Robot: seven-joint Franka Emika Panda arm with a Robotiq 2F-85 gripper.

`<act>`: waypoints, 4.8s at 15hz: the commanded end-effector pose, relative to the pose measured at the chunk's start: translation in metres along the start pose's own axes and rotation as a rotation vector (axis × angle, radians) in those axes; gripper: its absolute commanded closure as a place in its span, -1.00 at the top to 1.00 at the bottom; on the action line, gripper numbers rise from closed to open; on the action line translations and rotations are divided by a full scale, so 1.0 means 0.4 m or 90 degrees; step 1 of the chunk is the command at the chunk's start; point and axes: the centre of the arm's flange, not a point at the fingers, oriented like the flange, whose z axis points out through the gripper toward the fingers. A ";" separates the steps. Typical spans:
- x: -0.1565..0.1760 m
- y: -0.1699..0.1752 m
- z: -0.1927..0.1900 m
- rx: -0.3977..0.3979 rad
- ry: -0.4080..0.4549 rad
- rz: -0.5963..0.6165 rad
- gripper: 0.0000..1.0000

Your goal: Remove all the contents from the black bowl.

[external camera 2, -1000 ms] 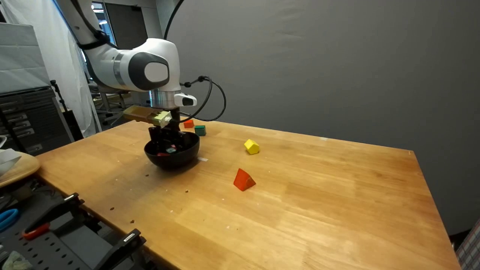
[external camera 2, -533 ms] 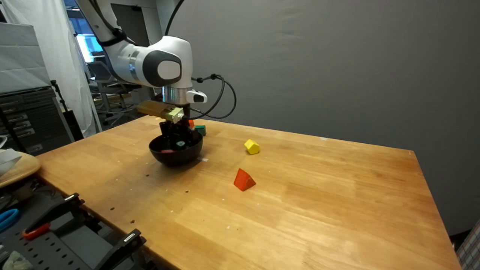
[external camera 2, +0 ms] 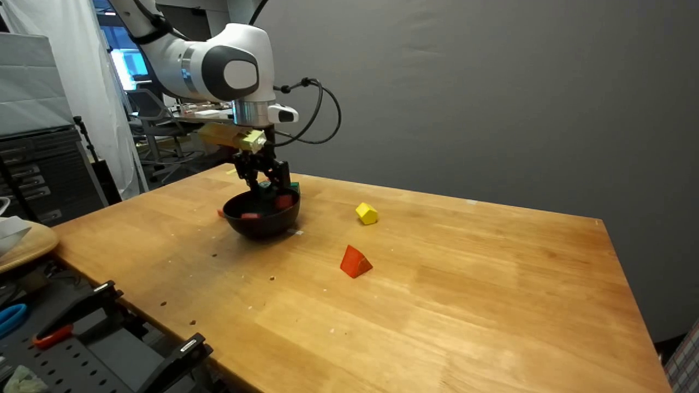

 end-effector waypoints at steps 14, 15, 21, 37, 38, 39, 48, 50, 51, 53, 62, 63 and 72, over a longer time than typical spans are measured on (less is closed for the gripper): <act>0.335 -0.349 0.017 0.052 -0.032 -0.352 -0.49; 0.343 -0.360 0.040 0.053 -0.048 -0.359 -0.49; 0.362 -0.398 0.075 0.024 -0.084 -0.341 0.69; -0.039 -0.160 -0.145 -0.111 -0.006 0.129 1.00; -0.059 -0.118 -0.139 -0.124 0.000 0.161 1.00; -0.070 -0.086 -0.129 -0.143 0.003 0.190 1.00; -0.087 0.023 -0.018 -0.184 0.032 0.214 1.00; -0.069 0.031 -0.007 -0.186 0.028 0.165 1.00; -0.055 0.042 0.003 -0.175 0.015 0.126 1.00; -0.026 0.059 0.021 -0.157 0.002 0.053 1.00; 0.067 0.049 0.023 -0.049 0.065 -0.201 1.00; 0.061 0.032 0.022 -0.038 0.057 -0.204 1.00; -0.061 -0.088 0.010 -0.073 0.048 -0.132 1.00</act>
